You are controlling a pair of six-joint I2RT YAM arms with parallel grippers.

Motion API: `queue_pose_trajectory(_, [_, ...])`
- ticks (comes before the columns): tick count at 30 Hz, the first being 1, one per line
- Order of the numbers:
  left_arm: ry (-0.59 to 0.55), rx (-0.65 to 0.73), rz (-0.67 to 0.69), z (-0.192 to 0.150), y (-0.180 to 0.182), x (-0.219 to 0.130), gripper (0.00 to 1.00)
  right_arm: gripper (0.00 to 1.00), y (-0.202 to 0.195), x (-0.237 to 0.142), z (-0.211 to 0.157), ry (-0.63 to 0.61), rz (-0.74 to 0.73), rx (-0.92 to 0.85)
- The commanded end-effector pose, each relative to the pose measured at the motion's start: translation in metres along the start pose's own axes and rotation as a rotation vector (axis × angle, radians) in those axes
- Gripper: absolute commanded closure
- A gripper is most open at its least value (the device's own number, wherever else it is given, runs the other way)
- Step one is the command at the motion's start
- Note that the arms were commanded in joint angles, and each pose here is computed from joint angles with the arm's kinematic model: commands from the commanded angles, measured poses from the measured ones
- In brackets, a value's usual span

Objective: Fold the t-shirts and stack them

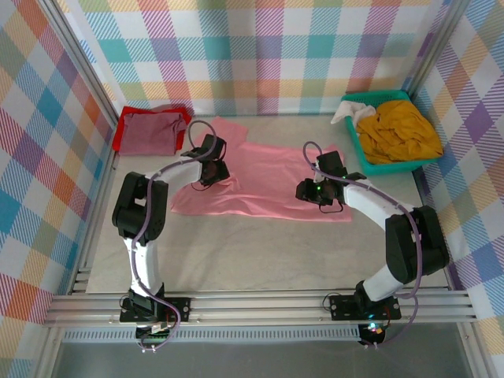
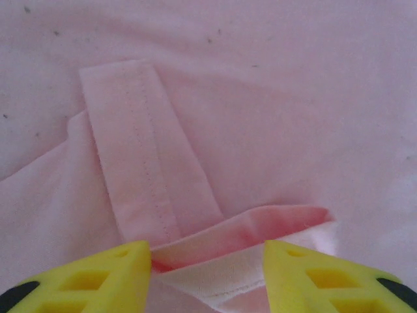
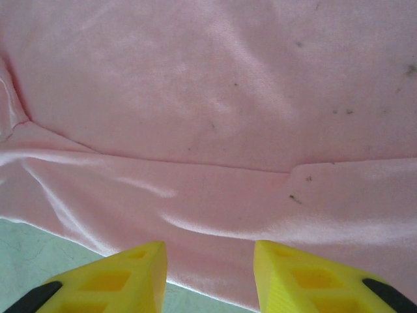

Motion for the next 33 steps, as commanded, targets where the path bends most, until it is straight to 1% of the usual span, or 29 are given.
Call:
queue_pose_trajectory(1, [-0.047,-0.029,-0.028,0.006,-0.003,-0.004,0.49,0.6,0.004,0.002,0.003,0.009,0.012,-0.022])
queue_pose_trajectory(5, [-0.032,-0.027,-0.027,0.008,-0.006,0.006,0.49,0.6,0.006,0.0,0.004,0.006,0.023,-0.017])
queue_pose_trajectory(10, [-0.03,-0.041,-0.036,0.005,-0.005,0.011,0.45,0.59,0.005,-0.002,0.004,-0.003,0.015,-0.019])
queue_pose_trajectory(13, [-0.016,-0.043,-0.033,0.001,-0.004,0.016,0.44,0.59,0.005,-0.001,0.005,0.0,0.017,-0.018])
queue_pose_trajectory(14, [-0.01,-0.042,-0.031,0.0,-0.003,0.018,0.45,0.59,0.004,-0.001,0.005,0.001,0.019,-0.015])
queue_pose_trajectory(16, [-0.013,-0.041,-0.034,-0.001,-0.004,0.018,0.52,0.59,0.005,0.0,0.005,0.005,0.024,-0.016])
queue_pose_trajectory(18, [-0.009,-0.037,-0.031,-0.002,-0.004,0.019,0.56,0.59,0.006,0.0,0.006,0.002,0.024,-0.016])
queue_pose_trajectory(19, [-0.011,-0.035,-0.031,-0.001,-0.005,0.02,0.62,0.59,0.006,0.0,0.007,0.0,0.026,-0.015])
queue_pose_trajectory(21, [-0.014,-0.027,-0.03,0.001,-0.007,0.023,0.71,0.59,0.006,0.001,0.007,0.003,0.032,-0.012])
queue_pose_trajectory(23, [-0.015,-0.023,-0.025,0.002,-0.007,0.026,0.74,0.59,0.007,0.002,0.007,0.006,0.041,-0.01])
queue_pose_trajectory(24, [-0.015,-0.019,-0.024,0.003,-0.008,0.028,0.8,0.59,0.007,0.002,0.008,0.009,0.044,-0.009])
queue_pose_trajectory(25, [-0.012,-0.016,-0.021,0.003,-0.009,0.03,0.83,0.59,0.007,0.003,0.008,0.009,0.045,-0.008])
queue_pose_trajectory(28, [-0.008,-0.009,-0.025,0.007,-0.012,0.033,0.85,0.58,0.007,0.002,0.008,0.009,0.046,-0.009])
queue_pose_trajectory(29, [-0.011,-0.01,-0.027,0.007,-0.013,0.033,0.88,0.58,0.008,0.001,0.008,0.008,0.047,-0.011])
queue_pose_trajectory(32, [-0.02,-0.01,-0.036,0.012,-0.017,0.032,1.0,0.58,0.008,0.0,0.008,0.006,0.04,-0.014])
queue_pose_trajectory(33, [-0.025,-0.007,-0.037,0.015,-0.019,0.03,1.0,0.58,0.008,0.0,0.009,0.005,0.04,-0.015])
Point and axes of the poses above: each hand's point on the last joint's axis, 136 mm out from that joint toward the fingers, its own x axis out along the fingers, its own y axis along the line the jaws close on, z = x × y, the point moved 10 cm from there along -x, back along the fingers
